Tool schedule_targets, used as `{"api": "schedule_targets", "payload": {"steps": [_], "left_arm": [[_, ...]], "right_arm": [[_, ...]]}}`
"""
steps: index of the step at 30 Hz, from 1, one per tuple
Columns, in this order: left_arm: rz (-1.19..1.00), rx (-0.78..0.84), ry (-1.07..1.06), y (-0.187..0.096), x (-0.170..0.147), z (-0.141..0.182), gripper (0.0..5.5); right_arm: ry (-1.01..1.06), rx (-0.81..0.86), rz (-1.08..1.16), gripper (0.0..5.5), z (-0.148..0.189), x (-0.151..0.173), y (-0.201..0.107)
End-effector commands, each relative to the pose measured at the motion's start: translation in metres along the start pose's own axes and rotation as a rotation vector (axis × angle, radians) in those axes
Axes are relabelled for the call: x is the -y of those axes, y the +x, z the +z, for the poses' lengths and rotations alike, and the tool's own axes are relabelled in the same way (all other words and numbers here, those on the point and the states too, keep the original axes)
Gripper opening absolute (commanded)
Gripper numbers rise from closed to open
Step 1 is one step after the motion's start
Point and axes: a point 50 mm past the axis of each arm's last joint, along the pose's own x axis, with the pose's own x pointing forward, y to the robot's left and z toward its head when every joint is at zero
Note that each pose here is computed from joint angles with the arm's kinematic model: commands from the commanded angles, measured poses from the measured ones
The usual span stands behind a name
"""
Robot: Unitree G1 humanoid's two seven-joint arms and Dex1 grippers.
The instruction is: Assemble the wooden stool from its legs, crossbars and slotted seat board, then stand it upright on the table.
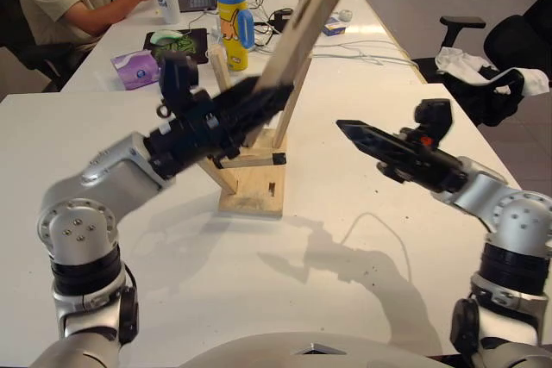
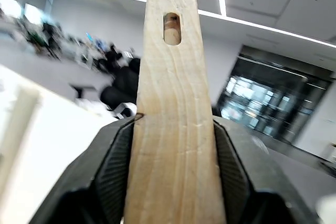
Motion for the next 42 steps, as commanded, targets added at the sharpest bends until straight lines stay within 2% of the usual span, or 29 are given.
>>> {"api": "schedule_targets", "payload": {"steps": [1,8,21,26,28,29,33,37,42], "left_arm": [[-0.072,-0.131,-0.103,-0.008,-0.001,-0.028,2.04],[-0.137,-0.243,-0.209,-0.018,-0.008,-0.052,2.04],[-0.16,-0.274,-0.23,-0.025,-0.006,-0.055,2.04],[-0.153,-0.293,-0.166,-0.026,-0.007,-0.058,2.04],[-0.137,-0.289,-0.116,-0.025,-0.008,-0.058,2.04],[-0.137,-0.283,-0.123,-0.025,-0.009,-0.058,2.41],[-0.108,-0.257,-0.144,-0.025,-0.014,-0.058,2.96],[0.026,-0.362,-0.089,-0.042,-0.024,-0.083,3.58],[0.196,-0.482,0.126,-0.061,-0.045,-0.115,3.64]], "right_arm": [[0.035,0.027,0.012,4.88,0.005,-0.001,-0.001],[0.062,0.024,0.02,4.88,0.006,0.002,0.005],[0.1,-0.02,0.049,2.87,-0.002,0.001,-0.001],[0.105,-0.006,0.062,2.13,-0.001,0.003,-0.005],[0.106,-0.005,0.062,2.12,0.0,0.003,-0.006],[0.105,-0.007,0.061,2.12,-0.001,0.004,-0.006],[0.091,-0.027,0.028,2.12,0.0,0.007,-0.009],[-0.042,-0.083,-0.133,2.12,0.008,0.023,-0.017],[-0.228,-0.108,-0.205,2.12,0.027,0.042,-0.013]]}}
